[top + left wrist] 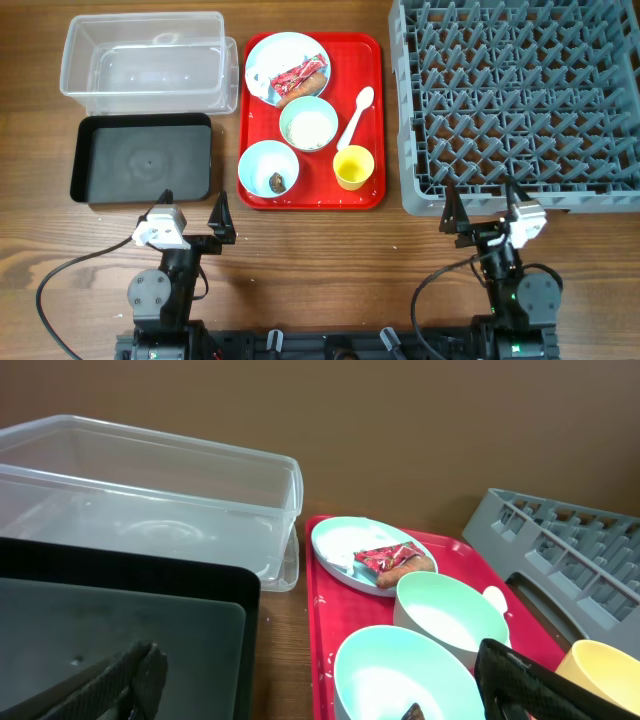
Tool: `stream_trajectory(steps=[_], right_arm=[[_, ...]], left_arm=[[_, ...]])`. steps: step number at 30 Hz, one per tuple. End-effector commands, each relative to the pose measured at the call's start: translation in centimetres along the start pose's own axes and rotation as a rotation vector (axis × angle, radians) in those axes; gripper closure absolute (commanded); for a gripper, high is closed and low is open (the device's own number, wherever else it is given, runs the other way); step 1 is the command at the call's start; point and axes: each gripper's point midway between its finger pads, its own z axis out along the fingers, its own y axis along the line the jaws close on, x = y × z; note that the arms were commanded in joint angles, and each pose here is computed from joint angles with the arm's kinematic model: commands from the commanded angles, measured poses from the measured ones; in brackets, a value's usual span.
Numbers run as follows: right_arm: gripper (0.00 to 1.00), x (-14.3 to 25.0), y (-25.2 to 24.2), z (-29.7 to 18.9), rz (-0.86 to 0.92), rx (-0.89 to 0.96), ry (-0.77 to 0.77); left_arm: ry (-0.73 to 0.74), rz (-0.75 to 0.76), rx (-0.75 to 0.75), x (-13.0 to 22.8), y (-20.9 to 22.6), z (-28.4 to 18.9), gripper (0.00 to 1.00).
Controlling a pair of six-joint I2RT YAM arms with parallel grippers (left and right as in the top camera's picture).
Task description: Sort waste into correct bins and load items into the dishwasher rack
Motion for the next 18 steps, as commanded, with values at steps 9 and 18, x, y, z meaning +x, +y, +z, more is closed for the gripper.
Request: stream_trajectory(steps=[9,18], right_arm=[[0.0,-6.4,4.8,-0.3,-0.091,-0.241,-0.098],[0.0,-14.0,6.5,4.1,-0.174,-0.321,0.038]], left_arm=[[-0.113,0.041,0.127,-4.1,-2.8,-0.7,0.0],[0.012,0.026,0.1,-8.8,-3.7,1.3,0.0]])
